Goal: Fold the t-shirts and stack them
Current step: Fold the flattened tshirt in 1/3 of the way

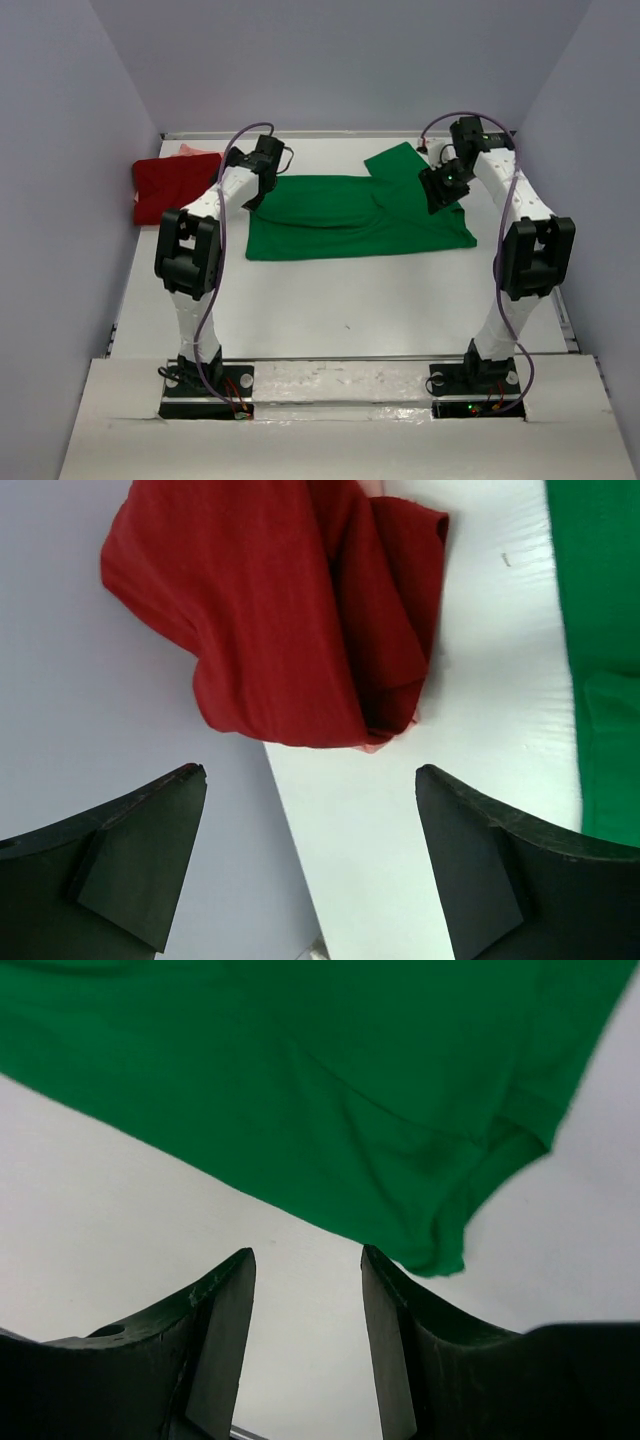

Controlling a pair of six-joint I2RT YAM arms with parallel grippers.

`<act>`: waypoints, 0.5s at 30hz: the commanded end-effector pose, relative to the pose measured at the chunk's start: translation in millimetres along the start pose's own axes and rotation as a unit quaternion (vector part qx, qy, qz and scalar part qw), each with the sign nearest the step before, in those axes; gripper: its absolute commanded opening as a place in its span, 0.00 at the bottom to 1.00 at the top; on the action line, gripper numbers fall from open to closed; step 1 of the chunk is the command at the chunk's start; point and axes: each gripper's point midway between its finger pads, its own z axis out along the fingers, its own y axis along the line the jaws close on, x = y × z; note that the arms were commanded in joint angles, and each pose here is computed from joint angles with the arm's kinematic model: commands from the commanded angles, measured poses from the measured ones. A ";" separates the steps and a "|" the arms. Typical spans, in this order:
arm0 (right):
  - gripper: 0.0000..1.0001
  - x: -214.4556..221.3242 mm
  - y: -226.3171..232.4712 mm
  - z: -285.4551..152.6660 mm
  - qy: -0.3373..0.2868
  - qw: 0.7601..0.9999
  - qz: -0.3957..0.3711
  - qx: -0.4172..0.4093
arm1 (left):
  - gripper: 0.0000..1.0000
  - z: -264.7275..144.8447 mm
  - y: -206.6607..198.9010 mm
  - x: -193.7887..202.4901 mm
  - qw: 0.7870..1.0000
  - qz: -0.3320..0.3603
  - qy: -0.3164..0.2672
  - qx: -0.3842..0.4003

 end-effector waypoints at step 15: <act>0.51 -86.2 183.4 76.2 -0.022 0.933 -0.273 -0.234 | 0.99 -57.2 32.8 46.2 0.954 -0.161 -0.130 0.216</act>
